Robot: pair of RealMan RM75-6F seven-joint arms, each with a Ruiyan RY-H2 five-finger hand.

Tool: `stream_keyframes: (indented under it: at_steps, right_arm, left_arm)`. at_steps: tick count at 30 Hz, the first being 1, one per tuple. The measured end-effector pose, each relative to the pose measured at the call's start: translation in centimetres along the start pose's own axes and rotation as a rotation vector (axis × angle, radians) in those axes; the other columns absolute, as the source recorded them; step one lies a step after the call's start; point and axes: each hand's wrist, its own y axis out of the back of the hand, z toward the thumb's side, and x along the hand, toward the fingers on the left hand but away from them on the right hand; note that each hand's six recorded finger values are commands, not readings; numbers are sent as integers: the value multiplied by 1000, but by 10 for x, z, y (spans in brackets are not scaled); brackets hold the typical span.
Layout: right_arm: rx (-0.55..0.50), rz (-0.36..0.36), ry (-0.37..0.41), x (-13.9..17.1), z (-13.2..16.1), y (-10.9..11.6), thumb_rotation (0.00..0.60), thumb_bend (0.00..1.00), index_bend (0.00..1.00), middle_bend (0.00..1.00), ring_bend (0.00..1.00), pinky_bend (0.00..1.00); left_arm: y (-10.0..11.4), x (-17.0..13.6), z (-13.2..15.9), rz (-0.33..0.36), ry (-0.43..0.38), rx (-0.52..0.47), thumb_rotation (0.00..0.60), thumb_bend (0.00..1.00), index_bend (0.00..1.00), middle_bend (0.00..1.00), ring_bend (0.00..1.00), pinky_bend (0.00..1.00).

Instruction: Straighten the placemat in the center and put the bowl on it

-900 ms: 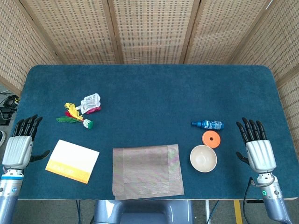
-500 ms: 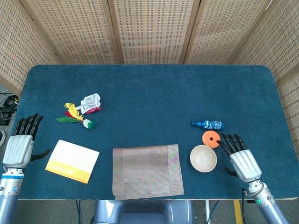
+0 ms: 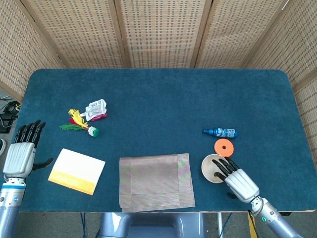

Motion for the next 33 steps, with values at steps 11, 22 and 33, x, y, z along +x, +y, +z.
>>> stream_keyframes:
  at_steps: [11,22,33]
  right_arm:
    - [-138,-28,-30,-27,-7,-2,600,641,748,3,0,0]
    - [-256,-248,-139,-50,-49,55,600,644,762,34,0,0]
    - [-229,-237,-486,-58,-146,63,600,641,765,34,0,0]
  left_arm:
    - [1,2,-4,-2,11,-2,600,0,0,0,0,0]
    - [1,3,-5,-6,12,-8,600,0,0,0,0,0]
    - [3,2,-5,-5,10,-11,600,0,0,0,0,0]
